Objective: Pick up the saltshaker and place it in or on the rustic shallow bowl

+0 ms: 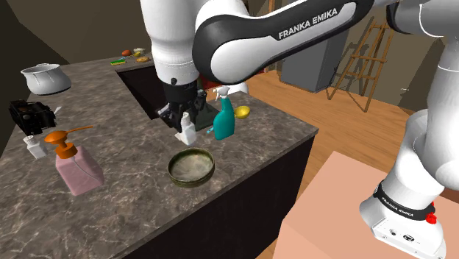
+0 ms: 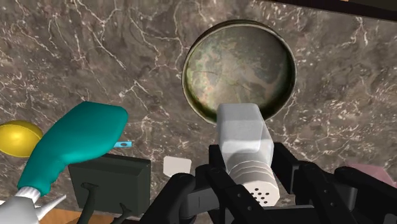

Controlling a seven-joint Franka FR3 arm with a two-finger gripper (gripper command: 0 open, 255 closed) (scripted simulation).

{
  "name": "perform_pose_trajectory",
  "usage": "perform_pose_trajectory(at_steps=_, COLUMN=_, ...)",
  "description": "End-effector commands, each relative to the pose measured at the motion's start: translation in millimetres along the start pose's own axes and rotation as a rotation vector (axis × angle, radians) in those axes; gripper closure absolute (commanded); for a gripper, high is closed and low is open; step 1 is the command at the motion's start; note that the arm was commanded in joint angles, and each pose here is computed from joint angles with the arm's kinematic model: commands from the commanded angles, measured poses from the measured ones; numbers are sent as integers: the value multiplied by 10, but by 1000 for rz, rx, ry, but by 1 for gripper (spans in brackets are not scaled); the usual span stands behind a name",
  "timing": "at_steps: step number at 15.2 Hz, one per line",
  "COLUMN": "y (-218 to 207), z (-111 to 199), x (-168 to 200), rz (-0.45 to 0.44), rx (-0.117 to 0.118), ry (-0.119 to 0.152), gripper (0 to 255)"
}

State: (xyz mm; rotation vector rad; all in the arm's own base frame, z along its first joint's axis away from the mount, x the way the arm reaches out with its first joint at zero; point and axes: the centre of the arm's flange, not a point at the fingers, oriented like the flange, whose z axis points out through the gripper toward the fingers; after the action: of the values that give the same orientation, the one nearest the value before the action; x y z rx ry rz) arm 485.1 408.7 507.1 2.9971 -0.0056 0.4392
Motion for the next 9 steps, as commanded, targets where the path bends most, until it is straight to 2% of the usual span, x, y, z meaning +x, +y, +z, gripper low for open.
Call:
perform_pose_trajectory(at_steps=1, y=-71, z=76, x=-4, rz=2, rx=0, ry=0, gripper=255)
perform_pose_trajectory(at_steps=9, y=-117, z=478, x=-125, rz=2, rx=0, ry=0, gripper=255)
